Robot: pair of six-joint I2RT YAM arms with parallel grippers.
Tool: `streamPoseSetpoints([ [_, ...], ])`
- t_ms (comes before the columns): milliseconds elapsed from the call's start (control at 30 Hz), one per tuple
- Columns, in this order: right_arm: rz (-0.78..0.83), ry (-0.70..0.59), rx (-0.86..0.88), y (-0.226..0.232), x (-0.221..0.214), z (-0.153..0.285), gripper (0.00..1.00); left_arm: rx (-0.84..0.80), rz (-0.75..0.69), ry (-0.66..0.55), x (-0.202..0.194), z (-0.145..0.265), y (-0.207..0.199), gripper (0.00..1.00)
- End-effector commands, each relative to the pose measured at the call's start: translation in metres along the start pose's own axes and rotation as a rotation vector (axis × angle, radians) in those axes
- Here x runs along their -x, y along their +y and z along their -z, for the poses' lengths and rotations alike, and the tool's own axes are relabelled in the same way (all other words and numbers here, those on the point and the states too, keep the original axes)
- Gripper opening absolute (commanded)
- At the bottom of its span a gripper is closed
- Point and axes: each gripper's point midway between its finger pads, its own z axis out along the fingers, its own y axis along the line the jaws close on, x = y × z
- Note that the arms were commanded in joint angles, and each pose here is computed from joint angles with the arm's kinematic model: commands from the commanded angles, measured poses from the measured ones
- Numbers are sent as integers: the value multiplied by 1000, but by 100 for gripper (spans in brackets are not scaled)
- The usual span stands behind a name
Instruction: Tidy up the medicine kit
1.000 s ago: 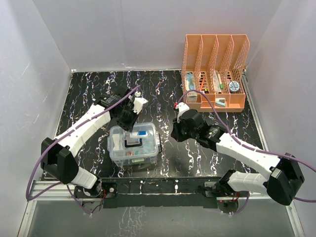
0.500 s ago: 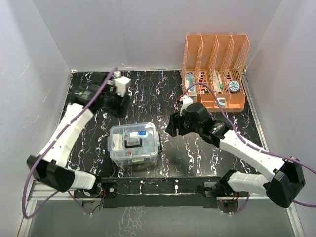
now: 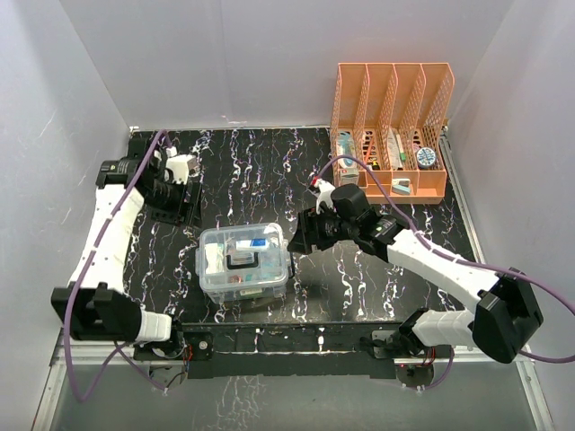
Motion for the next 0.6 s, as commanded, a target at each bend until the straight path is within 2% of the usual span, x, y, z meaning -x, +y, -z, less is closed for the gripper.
streamPoseSetpoints([
  [0,11,-41,84,16,20,-6,62,-55,15,112,3,-4,5,66],
  [200,1,-18,85,11,19,-17,61,-127,52,248,-4,-35,13,62],
  [567,-9,21,143,18,21,-31,57,-253,52,296,-4,-48,1,54],
])
